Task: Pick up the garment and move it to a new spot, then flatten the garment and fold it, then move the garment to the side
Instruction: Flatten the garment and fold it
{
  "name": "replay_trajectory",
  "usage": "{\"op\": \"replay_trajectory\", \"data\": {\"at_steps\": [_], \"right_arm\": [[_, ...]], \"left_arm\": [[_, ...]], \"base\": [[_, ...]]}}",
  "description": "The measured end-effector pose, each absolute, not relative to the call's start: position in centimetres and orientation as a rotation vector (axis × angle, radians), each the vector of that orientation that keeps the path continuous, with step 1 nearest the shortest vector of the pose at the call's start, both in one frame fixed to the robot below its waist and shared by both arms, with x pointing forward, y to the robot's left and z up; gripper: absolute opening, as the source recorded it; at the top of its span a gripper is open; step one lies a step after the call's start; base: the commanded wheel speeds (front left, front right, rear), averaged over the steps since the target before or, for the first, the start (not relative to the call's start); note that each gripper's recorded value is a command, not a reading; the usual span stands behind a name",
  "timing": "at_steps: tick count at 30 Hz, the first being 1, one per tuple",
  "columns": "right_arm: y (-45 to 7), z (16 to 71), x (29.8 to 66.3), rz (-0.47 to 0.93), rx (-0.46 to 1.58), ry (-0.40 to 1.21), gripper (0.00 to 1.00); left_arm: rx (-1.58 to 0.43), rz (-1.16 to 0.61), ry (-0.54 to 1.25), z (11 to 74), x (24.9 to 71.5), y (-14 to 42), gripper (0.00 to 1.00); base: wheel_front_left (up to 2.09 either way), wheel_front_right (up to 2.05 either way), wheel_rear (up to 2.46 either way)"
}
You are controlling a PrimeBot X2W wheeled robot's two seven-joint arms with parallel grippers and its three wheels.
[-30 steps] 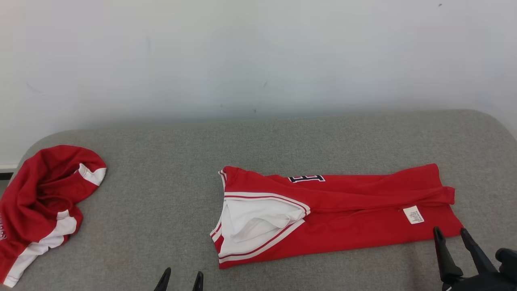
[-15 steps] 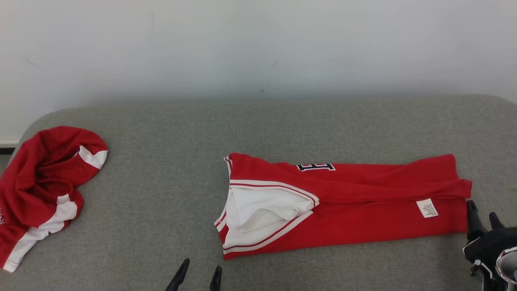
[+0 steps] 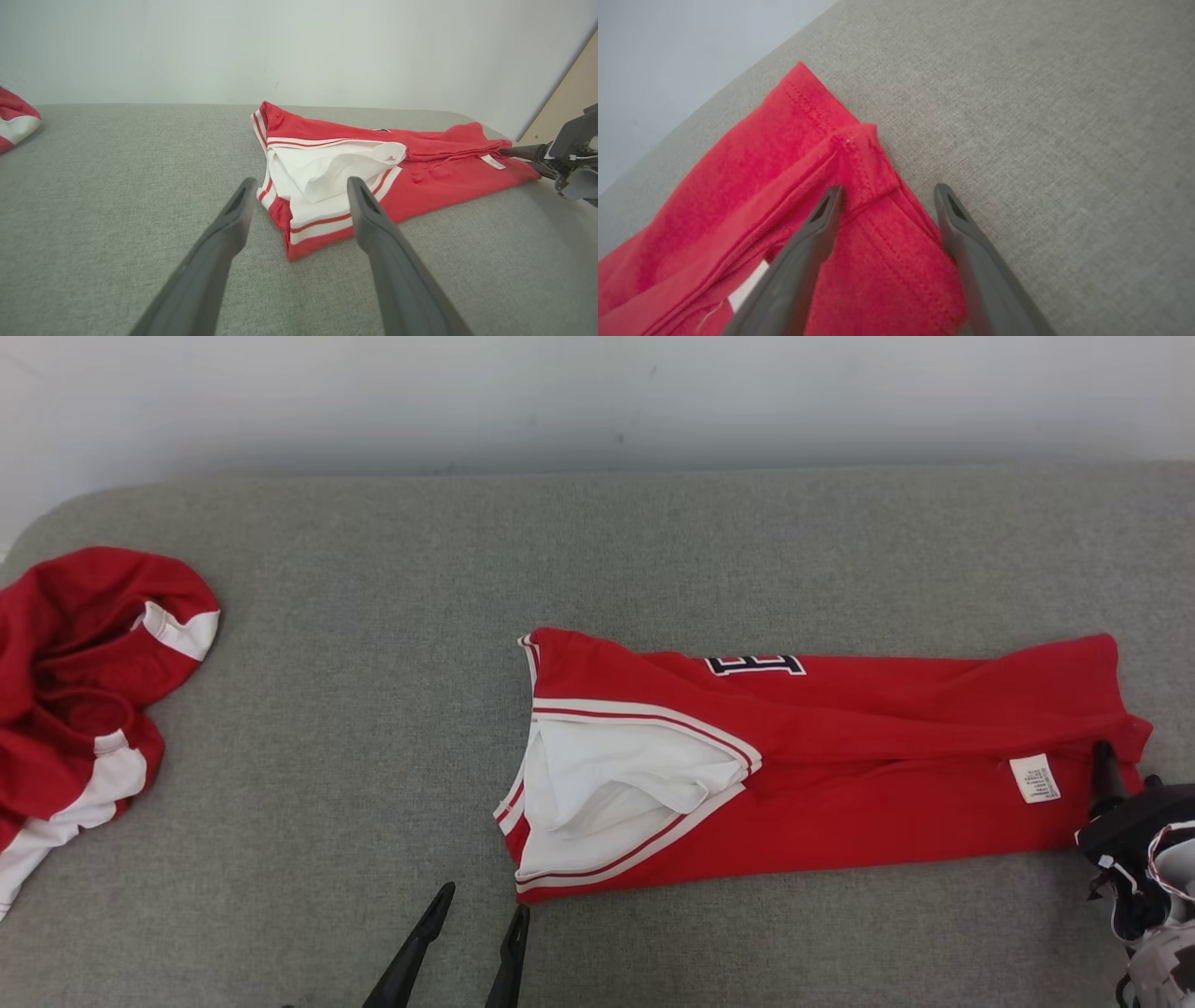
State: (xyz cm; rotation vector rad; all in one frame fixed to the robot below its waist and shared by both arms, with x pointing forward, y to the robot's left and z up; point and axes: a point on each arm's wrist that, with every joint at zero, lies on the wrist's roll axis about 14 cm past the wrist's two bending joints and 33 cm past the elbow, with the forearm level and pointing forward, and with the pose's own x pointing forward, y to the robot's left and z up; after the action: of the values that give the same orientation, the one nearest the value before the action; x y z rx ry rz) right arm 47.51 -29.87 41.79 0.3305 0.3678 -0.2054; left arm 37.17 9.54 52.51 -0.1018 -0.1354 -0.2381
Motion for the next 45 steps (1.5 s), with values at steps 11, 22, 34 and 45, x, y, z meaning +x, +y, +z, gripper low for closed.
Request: {"op": "replay_trajectory", "data": {"at_steps": [11, 22, 34, 45], "right_arm": [[-30.1, 40.0, 47.8, -0.232, 0.321, 0.420, 0.24], [-30.6, 41.2, 47.7, -0.215, 0.283, 0.369, 0.00], [-34.8, 47.8, 48.3, -0.189, 0.137, 0.209, 0.00], [-24.2, 51.9, 48.5, 0.141, 0.224, 0.155, 0.00]], "left_arm": [[-0.103, -0.246, -0.115, 51.6, 38.3, 9.5, 1.00], [-0.096, -0.249, -0.130, 52.1, 38.4, 9.5, 1.00], [-0.099, -0.271, -0.154, 52.9, 38.2, 8.9, 1.00], [-0.108, -0.281, -0.158, 53.3, 36.7, 8.5, 1.00]], "base": [[0.00, 0.00, 0.00], [0.00, 0.00, 0.00], [0.00, 0.00, 0.00], [0.00, 0.00, 0.00]]}}
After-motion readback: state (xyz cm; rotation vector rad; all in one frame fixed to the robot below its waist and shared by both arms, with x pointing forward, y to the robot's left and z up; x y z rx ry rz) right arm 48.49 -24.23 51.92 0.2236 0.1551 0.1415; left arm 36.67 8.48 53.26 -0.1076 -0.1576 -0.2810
